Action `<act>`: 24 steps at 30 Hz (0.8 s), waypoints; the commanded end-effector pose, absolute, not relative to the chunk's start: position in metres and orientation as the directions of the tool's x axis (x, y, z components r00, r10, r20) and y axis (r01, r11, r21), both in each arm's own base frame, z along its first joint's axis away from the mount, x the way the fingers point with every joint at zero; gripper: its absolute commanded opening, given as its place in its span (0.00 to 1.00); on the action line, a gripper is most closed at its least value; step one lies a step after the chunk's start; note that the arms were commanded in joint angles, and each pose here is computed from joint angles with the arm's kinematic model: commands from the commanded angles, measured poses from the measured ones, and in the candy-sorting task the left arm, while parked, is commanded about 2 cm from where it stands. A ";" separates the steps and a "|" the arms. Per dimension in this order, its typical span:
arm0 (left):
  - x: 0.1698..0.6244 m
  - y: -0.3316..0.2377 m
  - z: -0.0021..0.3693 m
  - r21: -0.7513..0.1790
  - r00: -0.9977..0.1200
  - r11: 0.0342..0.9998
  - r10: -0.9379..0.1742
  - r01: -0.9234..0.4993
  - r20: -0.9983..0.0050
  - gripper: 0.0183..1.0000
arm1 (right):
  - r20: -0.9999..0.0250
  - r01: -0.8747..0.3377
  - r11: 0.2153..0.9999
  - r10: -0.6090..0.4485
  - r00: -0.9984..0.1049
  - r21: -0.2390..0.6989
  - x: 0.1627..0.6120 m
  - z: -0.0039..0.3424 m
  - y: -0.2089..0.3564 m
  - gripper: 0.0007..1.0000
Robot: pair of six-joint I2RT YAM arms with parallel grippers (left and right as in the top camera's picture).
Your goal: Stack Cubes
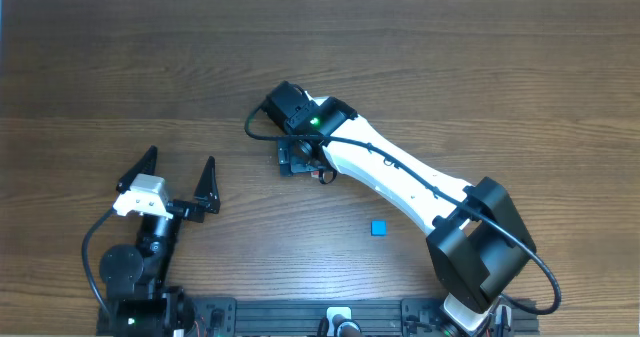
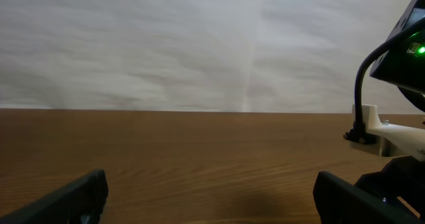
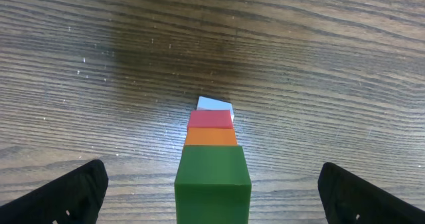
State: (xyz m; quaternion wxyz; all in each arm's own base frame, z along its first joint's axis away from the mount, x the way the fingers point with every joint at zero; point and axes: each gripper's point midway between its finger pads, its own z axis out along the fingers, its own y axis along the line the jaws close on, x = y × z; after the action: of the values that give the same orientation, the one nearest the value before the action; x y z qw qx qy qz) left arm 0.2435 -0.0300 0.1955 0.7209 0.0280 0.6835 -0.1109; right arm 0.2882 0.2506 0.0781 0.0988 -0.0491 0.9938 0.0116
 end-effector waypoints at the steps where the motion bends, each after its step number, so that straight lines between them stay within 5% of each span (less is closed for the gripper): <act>1: 0.244 -0.030 0.194 -0.095 0.046 0.976 -0.106 0.198 -0.993 1.00 | -0.242 -0.092 0.995 -0.082 -0.967 0.029 0.294 0.096 0.249 0.99; 7: 0.244 -0.030 0.194 -0.095 0.046 0.976 -0.106 0.198 -0.993 1.00 | -0.358 -0.133 0.990 -0.108 -0.927 0.046 0.280 0.168 0.224 0.99; 12: 0.244 -0.030 0.194 -0.095 0.046 0.976 -0.106 0.198 -0.993 1.00 | -0.357 -0.087 0.996 -0.086 -0.930 -0.014 0.249 0.184 0.180 0.99; 24: 0.244 -0.030 0.194 -0.095 0.046 0.976 -0.106 0.198 -0.993 1.00 | -0.107 0.042 0.996 0.050 -0.993 0.075 0.160 0.056 0.138 0.99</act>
State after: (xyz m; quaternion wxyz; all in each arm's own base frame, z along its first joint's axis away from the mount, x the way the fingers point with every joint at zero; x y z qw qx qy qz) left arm 0.2435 -0.0300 0.1954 0.7209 0.0280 0.6835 -0.1109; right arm 0.1768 0.1366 0.0789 0.0825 0.0023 0.9966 0.0083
